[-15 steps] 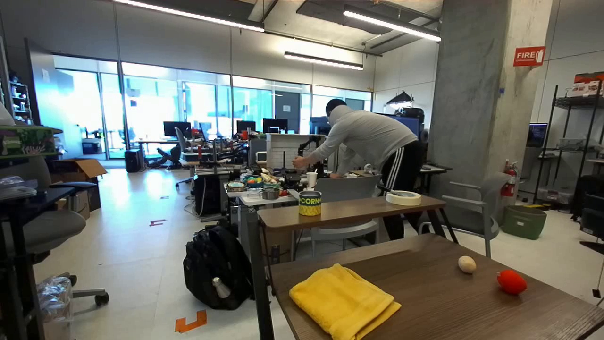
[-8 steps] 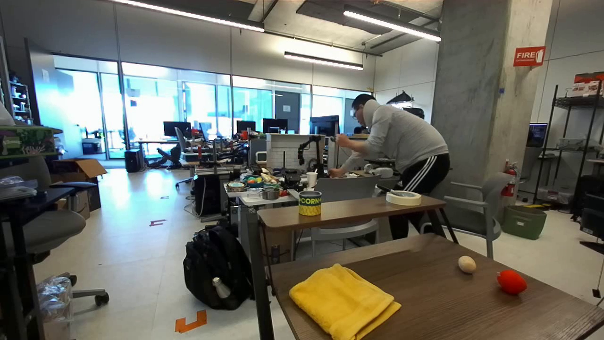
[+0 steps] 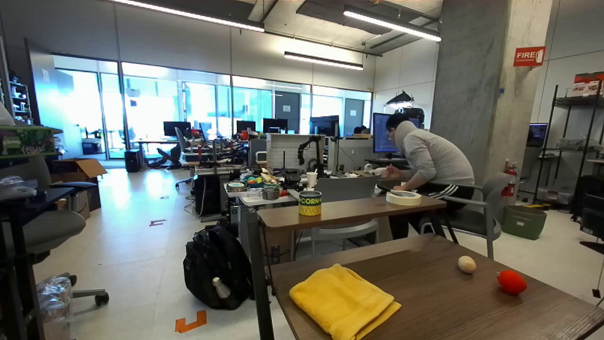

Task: Move the two plush toys to the left and use the towel to the wipe the table

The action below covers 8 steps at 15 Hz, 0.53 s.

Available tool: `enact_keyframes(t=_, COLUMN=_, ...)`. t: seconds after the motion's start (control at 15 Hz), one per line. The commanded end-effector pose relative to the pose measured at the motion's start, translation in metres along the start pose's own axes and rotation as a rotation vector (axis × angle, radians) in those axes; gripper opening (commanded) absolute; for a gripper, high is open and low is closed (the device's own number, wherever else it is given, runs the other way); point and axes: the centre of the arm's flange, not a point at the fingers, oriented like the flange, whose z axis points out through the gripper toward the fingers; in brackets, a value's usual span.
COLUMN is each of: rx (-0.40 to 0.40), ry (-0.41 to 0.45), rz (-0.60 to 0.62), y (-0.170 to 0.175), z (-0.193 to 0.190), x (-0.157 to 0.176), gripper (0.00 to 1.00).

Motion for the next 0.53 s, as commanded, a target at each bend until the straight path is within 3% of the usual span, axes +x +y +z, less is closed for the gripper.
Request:
enact_keyframes(t=0.0, rx=0.010, ry=0.002, rz=0.000, y=-0.007, z=0.002, x=0.010, gripper=1.00)
enact_keyframes(t=0.2, rx=0.004, ry=0.011, rz=-0.059, y=-0.038, z=0.008, x=0.044, gripper=1.00)
enact_keyframes(t=0.47, rx=-0.054, ry=-0.006, rz=-0.064, y=-0.092, z=0.043, x=0.117, gripper=1.00)
